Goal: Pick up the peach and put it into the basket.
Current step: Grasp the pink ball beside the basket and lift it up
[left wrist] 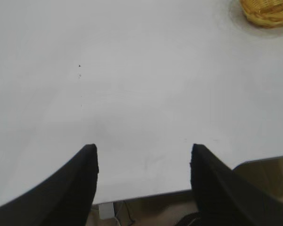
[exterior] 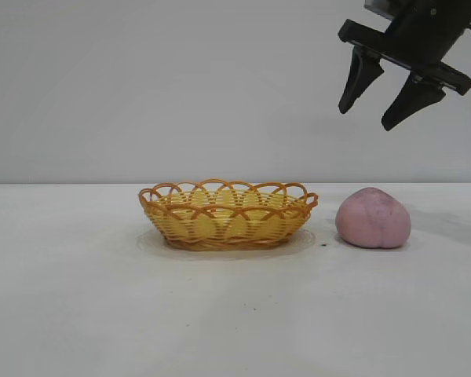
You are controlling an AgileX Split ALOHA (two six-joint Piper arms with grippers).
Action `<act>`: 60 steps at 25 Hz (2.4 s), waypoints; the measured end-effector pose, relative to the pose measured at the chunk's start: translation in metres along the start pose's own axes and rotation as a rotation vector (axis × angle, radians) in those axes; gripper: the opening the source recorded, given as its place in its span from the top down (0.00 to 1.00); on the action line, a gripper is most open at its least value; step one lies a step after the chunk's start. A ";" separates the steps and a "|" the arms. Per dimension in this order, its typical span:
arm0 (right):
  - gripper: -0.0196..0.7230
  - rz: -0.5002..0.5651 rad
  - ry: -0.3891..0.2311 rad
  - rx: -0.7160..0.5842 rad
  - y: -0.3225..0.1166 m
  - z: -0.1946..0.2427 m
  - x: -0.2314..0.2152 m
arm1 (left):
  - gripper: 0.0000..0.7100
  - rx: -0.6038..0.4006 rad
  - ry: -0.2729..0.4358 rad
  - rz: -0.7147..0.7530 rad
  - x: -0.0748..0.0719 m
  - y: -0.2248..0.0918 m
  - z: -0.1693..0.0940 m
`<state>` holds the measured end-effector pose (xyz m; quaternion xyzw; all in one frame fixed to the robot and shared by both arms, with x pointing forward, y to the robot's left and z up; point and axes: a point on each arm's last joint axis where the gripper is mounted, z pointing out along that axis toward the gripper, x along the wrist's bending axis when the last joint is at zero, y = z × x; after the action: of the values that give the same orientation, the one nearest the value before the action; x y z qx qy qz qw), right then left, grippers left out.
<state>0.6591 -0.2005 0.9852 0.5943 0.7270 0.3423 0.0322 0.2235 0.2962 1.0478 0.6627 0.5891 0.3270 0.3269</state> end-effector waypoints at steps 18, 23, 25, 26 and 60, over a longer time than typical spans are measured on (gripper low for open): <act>0.40 -0.035 -0.005 0.008 -0.001 0.000 0.000 | 0.46 -0.068 0.020 -0.035 0.002 -0.001 0.008; 0.40 -0.108 -0.042 0.008 0.001 -0.011 0.001 | 0.46 -0.075 0.013 -0.039 0.001 -0.001 0.008; 0.40 -0.152 -0.058 0.009 0.003 -0.022 0.004 | 0.46 -0.077 0.013 -0.039 0.001 0.000 0.008; 0.40 -0.168 -0.061 0.015 0.003 -0.027 0.006 | 0.46 -0.077 0.011 -0.040 0.001 0.000 0.008; 0.48 -0.544 -0.059 0.585 -0.053 -0.011 0.056 | 0.46 -0.079 0.011 -0.040 0.001 0.000 0.008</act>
<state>0.5930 -0.1591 0.9849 0.3736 0.9235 0.0826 -0.0279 0.2302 0.2968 1.0430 0.6356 0.5906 0.3473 0.3558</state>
